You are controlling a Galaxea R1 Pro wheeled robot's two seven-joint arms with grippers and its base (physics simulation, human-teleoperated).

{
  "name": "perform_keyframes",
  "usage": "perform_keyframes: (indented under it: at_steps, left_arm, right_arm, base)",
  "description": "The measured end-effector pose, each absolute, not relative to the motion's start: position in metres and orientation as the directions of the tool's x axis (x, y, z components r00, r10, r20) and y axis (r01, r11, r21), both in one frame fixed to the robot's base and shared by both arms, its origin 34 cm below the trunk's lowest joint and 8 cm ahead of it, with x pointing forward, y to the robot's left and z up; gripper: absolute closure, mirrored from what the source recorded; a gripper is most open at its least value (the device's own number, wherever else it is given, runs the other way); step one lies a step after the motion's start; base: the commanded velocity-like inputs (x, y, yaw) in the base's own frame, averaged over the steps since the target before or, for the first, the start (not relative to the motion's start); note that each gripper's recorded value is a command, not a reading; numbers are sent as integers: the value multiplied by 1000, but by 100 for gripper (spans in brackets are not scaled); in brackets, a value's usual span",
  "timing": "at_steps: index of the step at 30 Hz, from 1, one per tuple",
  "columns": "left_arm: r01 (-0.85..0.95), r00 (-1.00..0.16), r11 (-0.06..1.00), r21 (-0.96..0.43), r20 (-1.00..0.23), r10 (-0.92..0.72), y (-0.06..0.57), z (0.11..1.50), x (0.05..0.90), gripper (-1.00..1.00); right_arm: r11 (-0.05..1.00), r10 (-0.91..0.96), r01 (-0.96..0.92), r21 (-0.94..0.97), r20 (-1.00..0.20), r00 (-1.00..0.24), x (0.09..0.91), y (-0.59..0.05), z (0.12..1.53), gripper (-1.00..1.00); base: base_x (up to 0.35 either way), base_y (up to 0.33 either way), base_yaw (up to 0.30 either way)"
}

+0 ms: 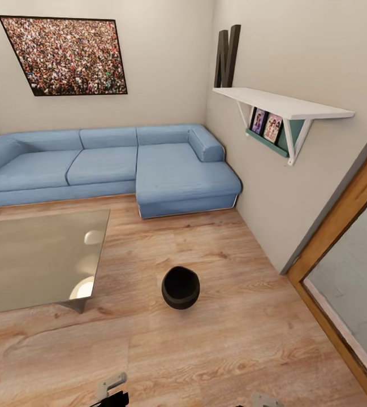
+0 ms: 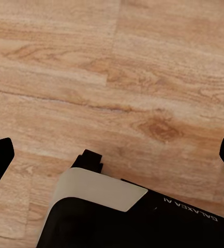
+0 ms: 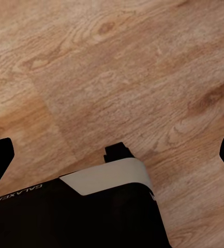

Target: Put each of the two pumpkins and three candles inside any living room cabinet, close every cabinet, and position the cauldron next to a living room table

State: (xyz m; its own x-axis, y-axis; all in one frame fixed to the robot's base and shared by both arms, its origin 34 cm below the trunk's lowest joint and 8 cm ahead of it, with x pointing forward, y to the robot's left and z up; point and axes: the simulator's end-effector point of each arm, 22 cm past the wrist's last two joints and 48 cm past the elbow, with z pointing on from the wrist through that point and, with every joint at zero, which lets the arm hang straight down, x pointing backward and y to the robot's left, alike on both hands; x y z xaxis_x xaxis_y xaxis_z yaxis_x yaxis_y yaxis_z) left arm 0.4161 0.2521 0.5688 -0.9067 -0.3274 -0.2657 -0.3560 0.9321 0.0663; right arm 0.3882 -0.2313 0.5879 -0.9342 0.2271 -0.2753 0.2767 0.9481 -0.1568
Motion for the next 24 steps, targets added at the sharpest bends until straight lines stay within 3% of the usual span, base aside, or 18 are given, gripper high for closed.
perform_keyframes:
  at_steps: [13,19,24]
  left_arm:
    - [-356,-907,932,72,-266,-326,254,568,408,-100]
    - [-355,-908,932,75,-264,-325,254,567,405,-100]
    - [-356,-907,932,74,-266,-325,254,567,405,-100]
  right_arm:
    - [950,225,273,-154,-273,-935,388,-228,588,-100]
    - [950,225,274,-152,-274,-935,388,-227,588,-100]
    - [950,225,273,-152,-274,-935,388,-227,588,-100]
  base:
    - [77,-26,1]
    - [139,-186,9]
    - [251,-180,194]
